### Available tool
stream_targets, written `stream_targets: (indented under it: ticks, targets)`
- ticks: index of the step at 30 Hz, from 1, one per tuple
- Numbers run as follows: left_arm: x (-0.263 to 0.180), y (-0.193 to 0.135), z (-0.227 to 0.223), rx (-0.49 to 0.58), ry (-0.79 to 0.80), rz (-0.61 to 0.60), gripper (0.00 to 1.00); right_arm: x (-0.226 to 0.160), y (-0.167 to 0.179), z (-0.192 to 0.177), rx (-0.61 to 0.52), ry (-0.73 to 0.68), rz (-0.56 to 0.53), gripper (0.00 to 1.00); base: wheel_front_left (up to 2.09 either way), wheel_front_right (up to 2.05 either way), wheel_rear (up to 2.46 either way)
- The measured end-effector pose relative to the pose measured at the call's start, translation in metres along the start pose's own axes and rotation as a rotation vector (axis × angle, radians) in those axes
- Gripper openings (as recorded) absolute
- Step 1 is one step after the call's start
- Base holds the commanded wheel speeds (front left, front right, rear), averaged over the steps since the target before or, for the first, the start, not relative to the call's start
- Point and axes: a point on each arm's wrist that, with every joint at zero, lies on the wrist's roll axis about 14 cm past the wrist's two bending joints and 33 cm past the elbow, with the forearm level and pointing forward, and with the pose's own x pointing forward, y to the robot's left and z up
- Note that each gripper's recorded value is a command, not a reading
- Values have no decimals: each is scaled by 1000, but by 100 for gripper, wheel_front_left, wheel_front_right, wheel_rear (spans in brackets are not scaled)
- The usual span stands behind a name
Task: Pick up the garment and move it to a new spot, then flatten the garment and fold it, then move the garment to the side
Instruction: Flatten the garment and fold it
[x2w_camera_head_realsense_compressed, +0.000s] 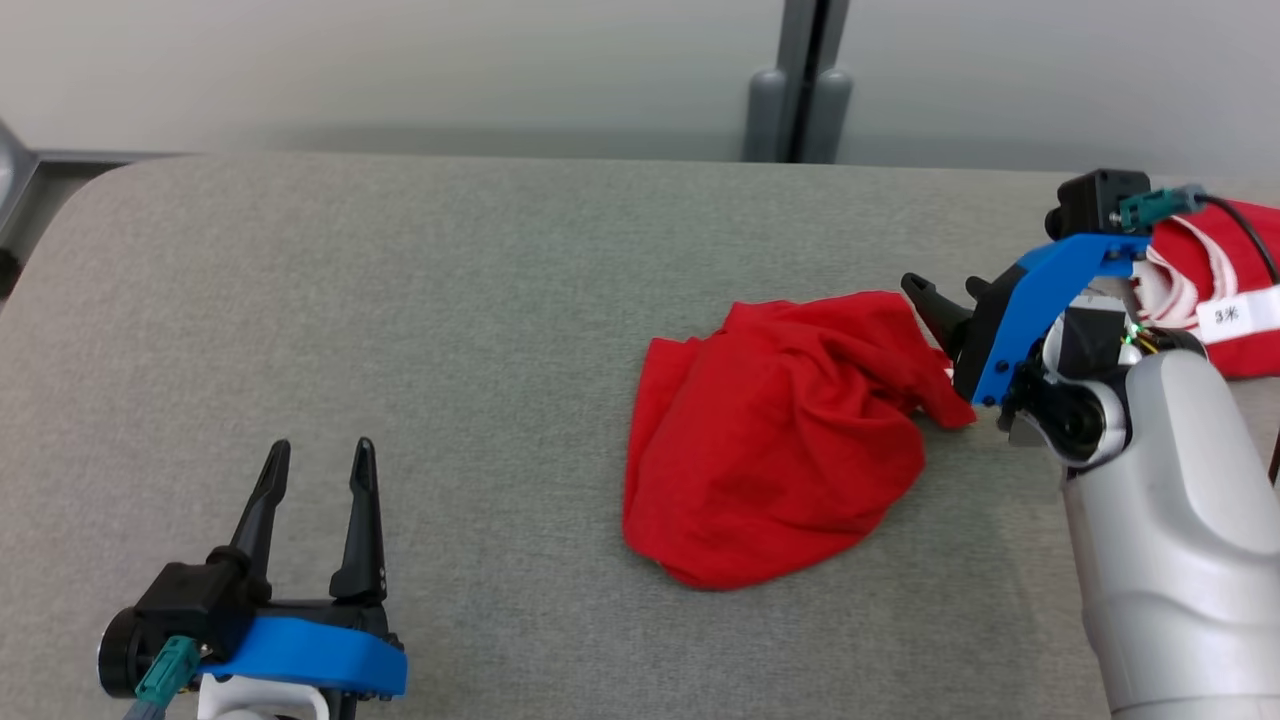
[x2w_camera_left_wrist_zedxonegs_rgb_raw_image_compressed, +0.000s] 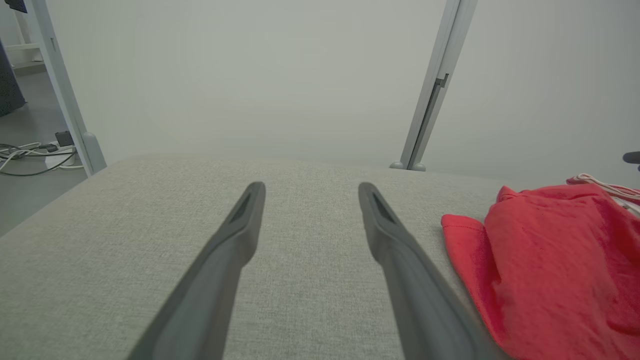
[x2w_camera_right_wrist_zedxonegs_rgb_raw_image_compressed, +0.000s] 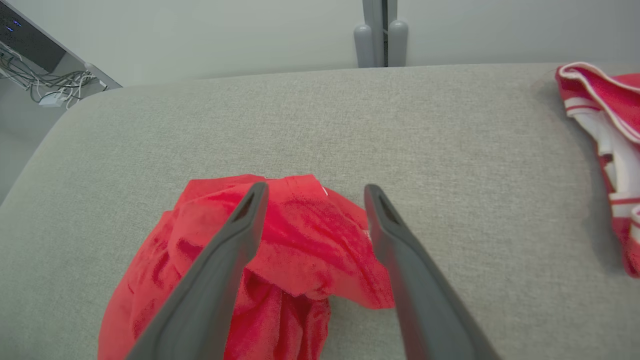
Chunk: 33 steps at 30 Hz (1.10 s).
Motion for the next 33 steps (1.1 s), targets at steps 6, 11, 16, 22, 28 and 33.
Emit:
stream_targets:
  ticks: [6,11,16,22,28,33]
  targets:
    - [-1,11,-4,5,10,33,100,31,4,-24,-21,146,-11,100,0,0,0]
    - [-1,19,-10,6,23,54,100,48,7,-52,-30,247,-9,100,0,0,0]
    - [0,23,-12,9,26,64,100,57,24,-77,-8,336,47,49,0,0,0]
    - [2,24,-10,10,18,65,100,59,66,-65,-83,266,164,0,0,0,0]
    - [-3,26,-2,7,-7,69,100,47,109,-7,-174,40,273,0,0,0,0]
    - [-7,27,5,4,-32,74,100,25,158,35,-244,-138,395,0,0,0,0]
